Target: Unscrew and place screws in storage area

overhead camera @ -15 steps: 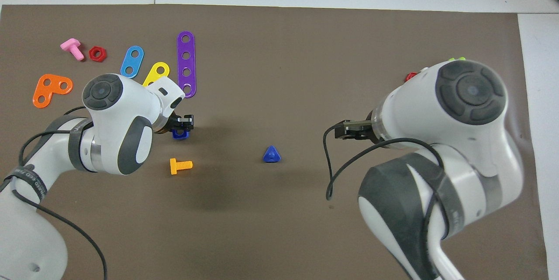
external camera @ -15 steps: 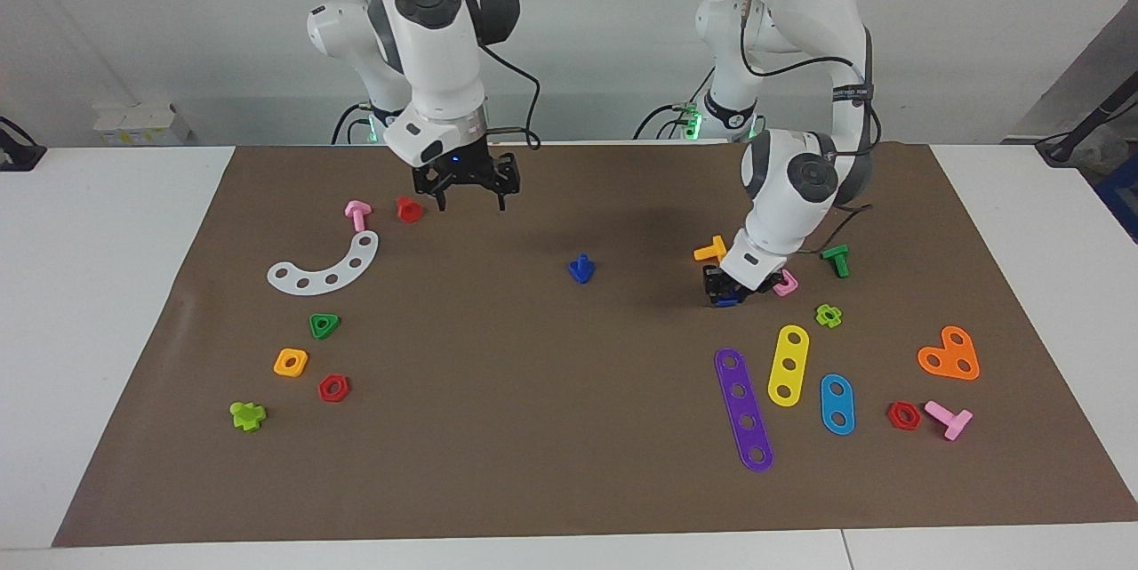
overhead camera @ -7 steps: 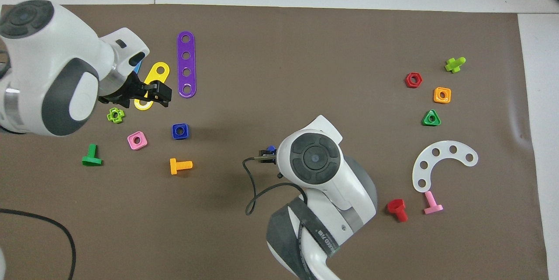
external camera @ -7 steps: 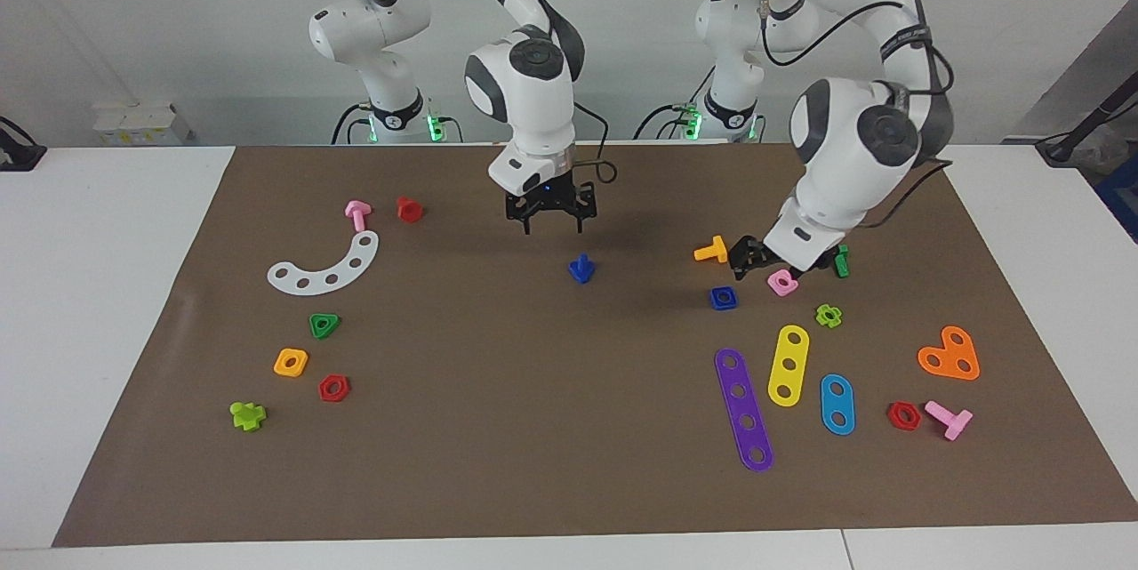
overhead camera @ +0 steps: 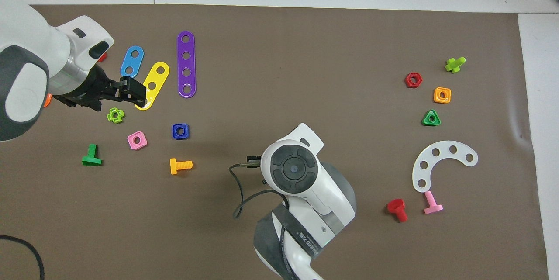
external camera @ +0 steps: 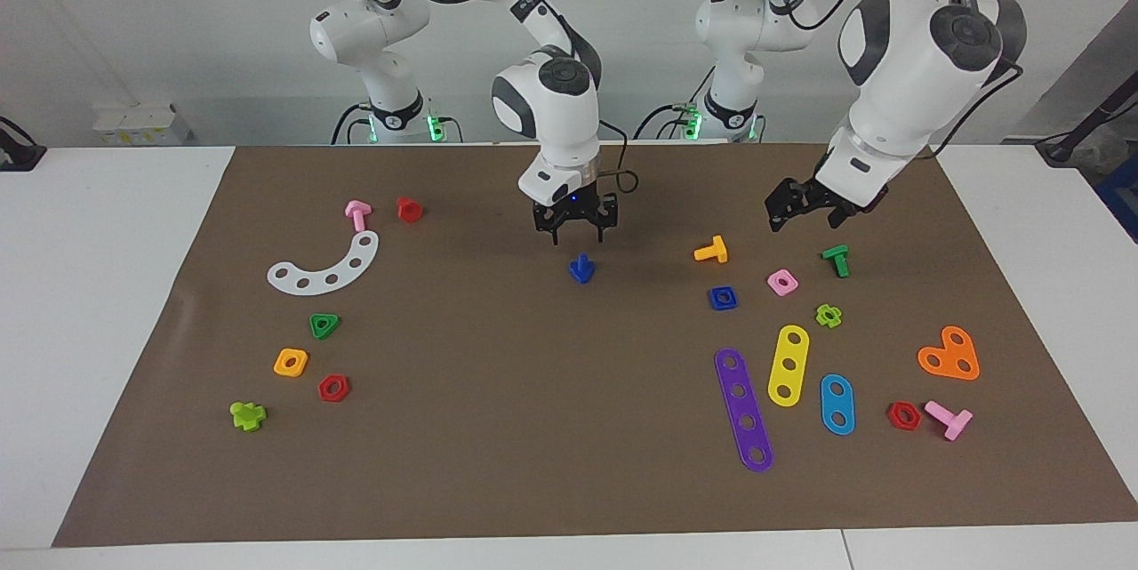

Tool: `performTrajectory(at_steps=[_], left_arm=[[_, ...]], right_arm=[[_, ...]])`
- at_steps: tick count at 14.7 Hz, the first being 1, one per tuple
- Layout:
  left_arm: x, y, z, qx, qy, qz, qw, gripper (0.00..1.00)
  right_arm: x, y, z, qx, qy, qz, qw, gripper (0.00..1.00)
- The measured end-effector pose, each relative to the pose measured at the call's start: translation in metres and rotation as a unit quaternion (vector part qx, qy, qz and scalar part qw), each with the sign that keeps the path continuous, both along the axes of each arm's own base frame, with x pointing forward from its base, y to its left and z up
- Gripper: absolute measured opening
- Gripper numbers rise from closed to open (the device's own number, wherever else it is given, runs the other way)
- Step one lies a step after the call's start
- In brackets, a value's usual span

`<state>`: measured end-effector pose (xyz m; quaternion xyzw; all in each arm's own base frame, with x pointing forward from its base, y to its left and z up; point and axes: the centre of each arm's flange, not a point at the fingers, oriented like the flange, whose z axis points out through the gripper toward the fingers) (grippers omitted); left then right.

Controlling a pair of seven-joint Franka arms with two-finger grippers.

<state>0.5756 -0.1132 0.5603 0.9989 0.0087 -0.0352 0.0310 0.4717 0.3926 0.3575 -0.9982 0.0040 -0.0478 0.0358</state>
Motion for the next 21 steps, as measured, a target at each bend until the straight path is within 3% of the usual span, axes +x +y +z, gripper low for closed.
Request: performTrajectory(at_steps=[4, 8, 10, 11, 14, 15, 18, 21], left_arm=[[-0.005, 0.003, 0.012, 0.001, -0.009, 0.005, 1.000, 1.00], [-0.005, 0.012, 0.016, 0.031, -0.018, 0.005, 0.999, 1.00], [-0.008, 0.013, 0.022, 0.033, -0.024, 0.005, 0.999, 1.00], [-0.009, 0.013, 0.023, 0.033, -0.025, 0.005, 0.999, 1.00], [-0.010, 0.014, 0.021, 0.034, -0.023, 0.005, 0.999, 1.00], [-0.011, 0.014, 0.022, 0.033, -0.023, 0.005, 0.999, 1.00], [-0.012, 0.014, 0.033, 0.032, -0.033, 0.006, 0.999, 1.00], [-0.014, 0.024, 0.051, 0.030, -0.045, 0.014, 0.998, 1.00]], right_arm=[[0.004, 0.004, -0.025, -0.006, -0.010, 0.012, 1.000, 0.80], [0.004, 0.005, -0.032, -0.012, -0.012, 0.017, 1.000, 0.73], [0.004, 0.005, -0.032, -0.012, -0.012, 0.017, 1.000, 0.56], [0.003, 0.007, -0.032, -0.012, -0.012, 0.019, 1.000, 0.56], [-0.002, 0.013, -0.032, -0.012, -0.012, 0.025, 1.000, 0.25], [-0.002, 0.012, -0.031, -0.011, -0.013, 0.025, 1.000, 0.19], [0.014, -0.004, -0.021, -0.007, -0.021, 0.006, 1.000, 0.19], [0.052, -0.058, 0.002, -0.004, -0.034, -0.029, 0.999, 0.19]])
